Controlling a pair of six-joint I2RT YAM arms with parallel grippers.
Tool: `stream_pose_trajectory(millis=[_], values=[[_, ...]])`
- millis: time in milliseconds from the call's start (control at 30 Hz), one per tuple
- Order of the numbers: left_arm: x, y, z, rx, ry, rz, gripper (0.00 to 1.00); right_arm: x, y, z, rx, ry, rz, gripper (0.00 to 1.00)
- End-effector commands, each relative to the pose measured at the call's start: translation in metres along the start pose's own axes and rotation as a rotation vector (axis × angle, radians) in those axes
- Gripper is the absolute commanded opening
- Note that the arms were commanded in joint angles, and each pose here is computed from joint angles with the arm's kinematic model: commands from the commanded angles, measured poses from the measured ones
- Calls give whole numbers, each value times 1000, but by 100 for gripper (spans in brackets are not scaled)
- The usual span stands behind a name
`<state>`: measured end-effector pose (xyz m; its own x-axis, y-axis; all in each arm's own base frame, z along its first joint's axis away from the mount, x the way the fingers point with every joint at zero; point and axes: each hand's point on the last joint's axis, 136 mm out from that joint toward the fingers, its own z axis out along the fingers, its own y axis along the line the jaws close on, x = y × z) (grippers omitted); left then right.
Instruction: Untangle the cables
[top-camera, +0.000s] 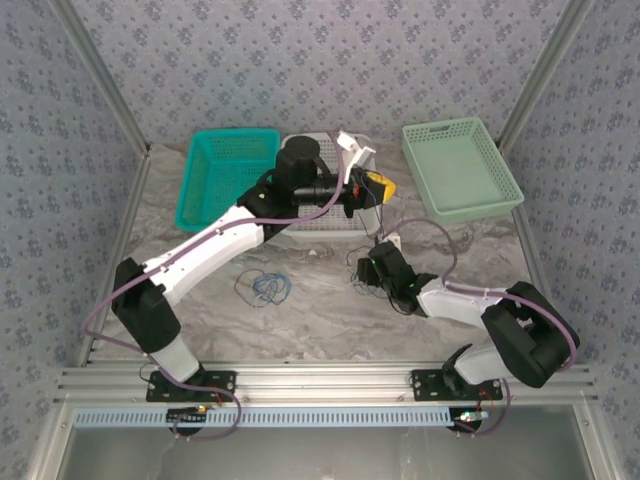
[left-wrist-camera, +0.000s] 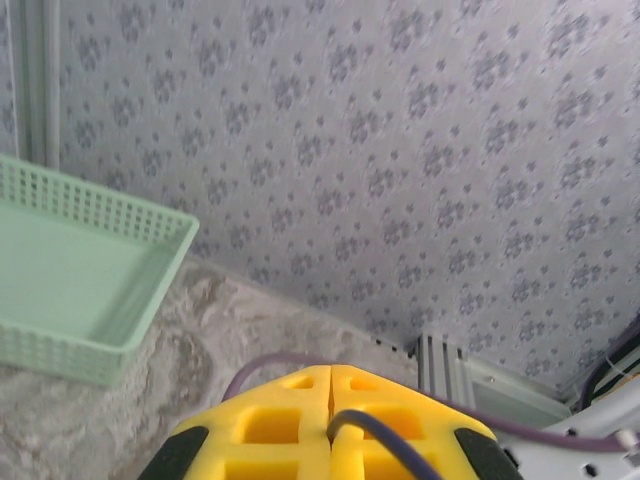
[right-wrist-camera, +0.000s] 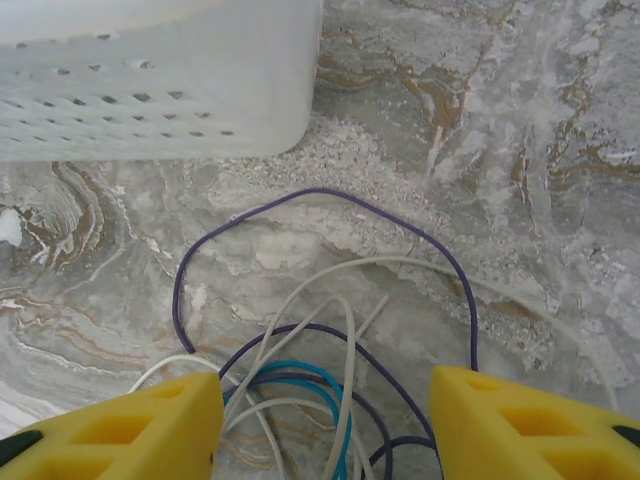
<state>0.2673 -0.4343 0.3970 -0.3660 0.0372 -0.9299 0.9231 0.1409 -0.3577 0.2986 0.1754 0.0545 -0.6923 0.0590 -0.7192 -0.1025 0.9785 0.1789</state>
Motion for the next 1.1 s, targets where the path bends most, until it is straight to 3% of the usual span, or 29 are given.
stream_pose_trajectory(millis=[0,533,833,1067], values=[[-37,-21,-20,12,-64,57,0,18,-14,-1,62,35,18,57],[-148,-36,-91,-122,-228,204,0,41,-33,-16,100,42,65,59],[-180,-42,-104,-163,-247,248,0,50,-41,-22,114,48,79,63],[-233,-38,-142,-234,-365,283,1,56,-46,-22,125,56,86,65]])
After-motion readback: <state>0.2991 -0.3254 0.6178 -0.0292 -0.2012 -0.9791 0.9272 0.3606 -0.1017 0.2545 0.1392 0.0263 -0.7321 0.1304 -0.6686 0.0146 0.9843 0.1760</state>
